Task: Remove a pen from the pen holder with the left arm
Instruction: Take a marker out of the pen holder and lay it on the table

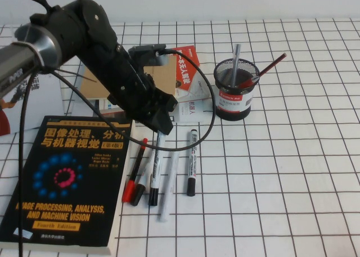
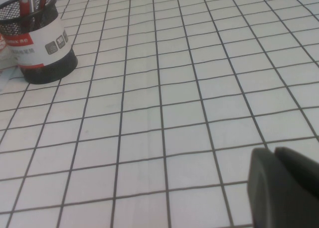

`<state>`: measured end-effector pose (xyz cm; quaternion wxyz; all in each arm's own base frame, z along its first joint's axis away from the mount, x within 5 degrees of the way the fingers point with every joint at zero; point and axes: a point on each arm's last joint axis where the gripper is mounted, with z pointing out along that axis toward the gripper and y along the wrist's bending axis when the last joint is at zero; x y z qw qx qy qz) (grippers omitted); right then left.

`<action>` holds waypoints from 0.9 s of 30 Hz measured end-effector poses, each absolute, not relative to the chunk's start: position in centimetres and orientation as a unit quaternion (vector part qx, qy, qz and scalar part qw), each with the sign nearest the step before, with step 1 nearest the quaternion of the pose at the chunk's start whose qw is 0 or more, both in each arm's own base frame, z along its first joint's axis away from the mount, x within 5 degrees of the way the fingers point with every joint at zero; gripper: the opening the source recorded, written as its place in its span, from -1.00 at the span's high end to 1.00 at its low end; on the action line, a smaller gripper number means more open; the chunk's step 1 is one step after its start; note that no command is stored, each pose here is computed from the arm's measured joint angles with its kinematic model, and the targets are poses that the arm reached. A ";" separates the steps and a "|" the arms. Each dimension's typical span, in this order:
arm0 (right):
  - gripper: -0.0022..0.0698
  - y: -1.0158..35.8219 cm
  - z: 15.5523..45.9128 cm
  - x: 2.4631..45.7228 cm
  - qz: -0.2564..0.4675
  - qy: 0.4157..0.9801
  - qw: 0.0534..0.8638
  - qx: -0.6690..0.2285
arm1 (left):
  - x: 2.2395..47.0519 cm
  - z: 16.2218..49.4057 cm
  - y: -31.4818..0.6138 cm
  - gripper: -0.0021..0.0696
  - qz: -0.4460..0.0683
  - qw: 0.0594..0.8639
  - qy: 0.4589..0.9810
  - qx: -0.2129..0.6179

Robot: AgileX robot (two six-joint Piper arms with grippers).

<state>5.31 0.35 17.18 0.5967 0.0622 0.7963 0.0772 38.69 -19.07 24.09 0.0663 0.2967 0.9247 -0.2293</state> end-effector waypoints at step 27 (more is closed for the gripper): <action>0.98 0.4 17.2 5.3 0.077 0.796 0.597 0.062 | 40.6 19.5 -19.7 0.26 -0.231 0.059 0.941 0.240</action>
